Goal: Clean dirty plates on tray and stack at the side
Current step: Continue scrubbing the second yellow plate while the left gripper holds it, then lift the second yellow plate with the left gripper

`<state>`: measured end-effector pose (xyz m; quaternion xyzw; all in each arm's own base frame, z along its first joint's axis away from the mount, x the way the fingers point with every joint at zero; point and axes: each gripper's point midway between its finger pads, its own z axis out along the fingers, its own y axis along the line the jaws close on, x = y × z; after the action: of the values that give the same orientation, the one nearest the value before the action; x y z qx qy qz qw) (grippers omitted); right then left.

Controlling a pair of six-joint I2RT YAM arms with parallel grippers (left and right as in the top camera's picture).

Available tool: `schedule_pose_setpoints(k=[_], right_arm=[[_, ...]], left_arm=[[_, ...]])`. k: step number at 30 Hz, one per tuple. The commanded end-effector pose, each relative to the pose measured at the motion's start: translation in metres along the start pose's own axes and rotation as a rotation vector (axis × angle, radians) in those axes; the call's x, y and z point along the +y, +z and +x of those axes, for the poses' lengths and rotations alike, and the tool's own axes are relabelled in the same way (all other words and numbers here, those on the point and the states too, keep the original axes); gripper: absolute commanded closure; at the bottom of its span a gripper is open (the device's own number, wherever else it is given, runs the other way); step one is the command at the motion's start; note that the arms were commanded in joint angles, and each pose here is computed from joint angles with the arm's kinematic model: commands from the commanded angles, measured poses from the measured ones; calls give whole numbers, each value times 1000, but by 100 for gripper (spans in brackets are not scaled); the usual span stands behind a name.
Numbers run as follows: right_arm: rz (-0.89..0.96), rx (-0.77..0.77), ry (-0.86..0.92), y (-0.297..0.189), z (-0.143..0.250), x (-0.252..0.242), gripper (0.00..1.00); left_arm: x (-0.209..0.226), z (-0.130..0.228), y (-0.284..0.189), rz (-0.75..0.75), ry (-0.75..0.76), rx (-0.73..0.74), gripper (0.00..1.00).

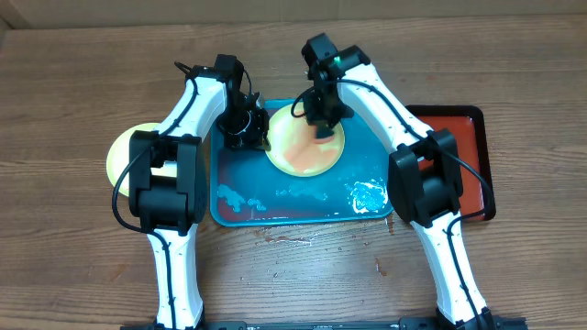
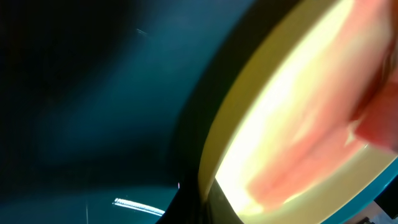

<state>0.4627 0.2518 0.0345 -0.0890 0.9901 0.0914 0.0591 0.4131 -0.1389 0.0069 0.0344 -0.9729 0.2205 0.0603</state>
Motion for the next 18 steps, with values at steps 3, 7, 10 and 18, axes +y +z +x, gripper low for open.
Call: schedule_pose_setpoints(k=[3, 7, 10, 18], right_arm=[[-297, -83, -76, -67, -24, 53, 96], [-304, -138, -54, -113, -30, 45, 96], [-300, -156, -29, -140, -29, 32, 96], [-290, -195, 157, -197, -26, -33, 96]], left_arm=[[1, -1, -9, -18, 29, -24, 96], [2, -6, -29, -74, 49, -83, 96], [4, -9, -49, -132, 64, -141, 96], [3, -13, -109, -297, 108, -317, 96]])
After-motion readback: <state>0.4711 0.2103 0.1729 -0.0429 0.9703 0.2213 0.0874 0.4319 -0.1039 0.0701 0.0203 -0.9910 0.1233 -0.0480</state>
